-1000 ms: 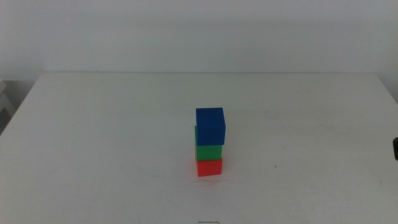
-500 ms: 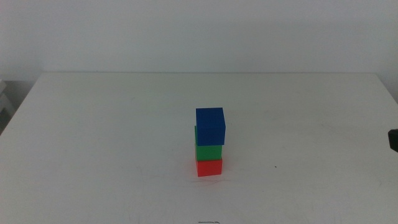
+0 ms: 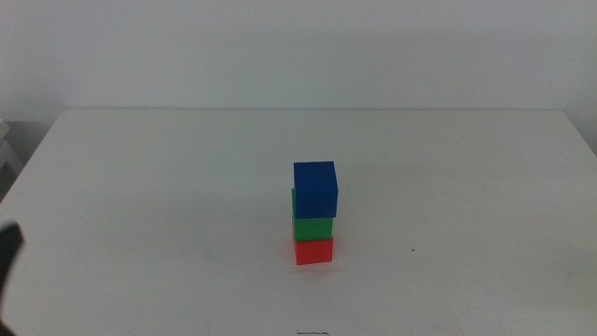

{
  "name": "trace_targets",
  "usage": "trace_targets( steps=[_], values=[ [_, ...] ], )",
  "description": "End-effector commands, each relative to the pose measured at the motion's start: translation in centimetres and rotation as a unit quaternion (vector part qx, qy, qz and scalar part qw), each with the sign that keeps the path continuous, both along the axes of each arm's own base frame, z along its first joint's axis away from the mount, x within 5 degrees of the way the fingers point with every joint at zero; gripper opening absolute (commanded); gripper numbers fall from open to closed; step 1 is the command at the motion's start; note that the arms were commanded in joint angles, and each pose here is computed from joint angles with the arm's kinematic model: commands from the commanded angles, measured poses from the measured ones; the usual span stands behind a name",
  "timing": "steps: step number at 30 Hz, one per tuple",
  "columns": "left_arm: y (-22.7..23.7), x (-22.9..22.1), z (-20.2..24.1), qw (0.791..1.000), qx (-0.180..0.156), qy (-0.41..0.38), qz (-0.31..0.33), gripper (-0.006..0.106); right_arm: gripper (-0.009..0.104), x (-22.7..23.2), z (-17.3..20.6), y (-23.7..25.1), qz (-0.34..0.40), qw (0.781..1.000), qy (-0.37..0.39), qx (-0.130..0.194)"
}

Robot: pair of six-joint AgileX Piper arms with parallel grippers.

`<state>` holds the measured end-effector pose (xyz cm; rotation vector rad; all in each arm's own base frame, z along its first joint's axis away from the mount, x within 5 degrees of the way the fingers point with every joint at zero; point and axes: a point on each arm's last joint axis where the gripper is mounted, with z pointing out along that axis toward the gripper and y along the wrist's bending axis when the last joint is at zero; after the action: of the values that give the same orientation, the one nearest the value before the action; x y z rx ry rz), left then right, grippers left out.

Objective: Stack red cubes first, then green, then blue cubes in a specific spot.

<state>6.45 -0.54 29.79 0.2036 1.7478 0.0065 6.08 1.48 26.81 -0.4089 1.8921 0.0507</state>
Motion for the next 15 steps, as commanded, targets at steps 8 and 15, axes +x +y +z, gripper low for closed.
trace_targets(
  steps=[8, 15],
  values=[
    [-0.5, 0.0, -6.5, 0.997, -0.030, -0.067, -0.027, 0.094, 0.079, -1.5, -3.8, -1.4, -0.110, 0.986, -0.122, 0.025],
    [-0.8, 0.2, -9.6, 0.994, -0.052, -0.088, -0.036, 0.094, 0.079, -1.0, -5.8, -1.5, -0.121, 0.982, -0.141, 0.024]
  ],
)
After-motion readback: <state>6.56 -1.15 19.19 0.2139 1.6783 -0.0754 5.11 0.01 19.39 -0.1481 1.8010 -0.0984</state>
